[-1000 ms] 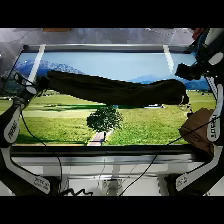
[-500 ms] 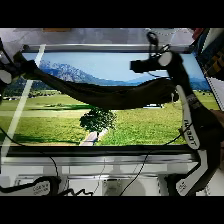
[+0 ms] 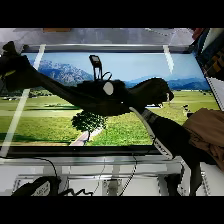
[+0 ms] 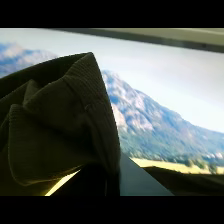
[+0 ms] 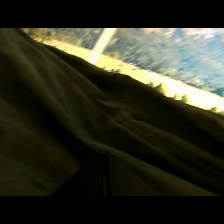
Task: Fold the clothes and pants, and hang the long-sleeved shirts on hangers.
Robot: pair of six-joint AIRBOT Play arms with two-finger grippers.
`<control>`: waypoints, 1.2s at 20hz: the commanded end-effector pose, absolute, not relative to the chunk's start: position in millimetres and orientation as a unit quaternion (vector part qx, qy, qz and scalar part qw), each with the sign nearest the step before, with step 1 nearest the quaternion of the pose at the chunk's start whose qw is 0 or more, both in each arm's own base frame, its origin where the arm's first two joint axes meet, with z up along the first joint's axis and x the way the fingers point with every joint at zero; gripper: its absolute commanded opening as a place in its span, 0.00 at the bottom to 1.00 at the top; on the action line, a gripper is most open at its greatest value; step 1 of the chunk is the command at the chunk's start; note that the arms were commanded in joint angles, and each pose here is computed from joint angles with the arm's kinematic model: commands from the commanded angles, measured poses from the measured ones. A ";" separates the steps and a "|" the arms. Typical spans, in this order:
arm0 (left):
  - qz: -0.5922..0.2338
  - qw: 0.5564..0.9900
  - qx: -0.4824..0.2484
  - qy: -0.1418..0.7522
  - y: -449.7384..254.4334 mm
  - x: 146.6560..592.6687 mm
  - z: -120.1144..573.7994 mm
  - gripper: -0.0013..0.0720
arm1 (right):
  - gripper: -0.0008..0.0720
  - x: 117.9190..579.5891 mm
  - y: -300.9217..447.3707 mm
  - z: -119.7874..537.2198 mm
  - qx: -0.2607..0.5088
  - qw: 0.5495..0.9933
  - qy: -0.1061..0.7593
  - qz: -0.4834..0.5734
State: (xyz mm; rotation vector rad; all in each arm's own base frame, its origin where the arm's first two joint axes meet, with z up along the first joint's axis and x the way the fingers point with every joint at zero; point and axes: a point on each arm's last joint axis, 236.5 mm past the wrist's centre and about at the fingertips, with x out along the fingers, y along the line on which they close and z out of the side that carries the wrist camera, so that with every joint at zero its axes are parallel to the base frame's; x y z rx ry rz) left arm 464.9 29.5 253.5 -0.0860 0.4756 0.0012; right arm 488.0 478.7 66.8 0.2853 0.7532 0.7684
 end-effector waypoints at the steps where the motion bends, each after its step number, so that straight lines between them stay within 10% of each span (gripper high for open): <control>1: -0.027 0.958 -0.064 0.279 11.9 448.5 239.6 0.05 | 0.04 455.6 531.0 57.4 0.193 0.819 0.371 0.393; 10: -0.029 0.958 -0.059 0.281 9.3 448.6 238.6 0.05 | 0.04 372.1 594.9 22.7 0.168 0.778 0.411 0.445; 24: -0.165 0.864 0.016 0.475 -126.9 421.3 73.0 0.05 | 0.04 507.6 281.3 21.0 0.072 0.795 0.551 0.244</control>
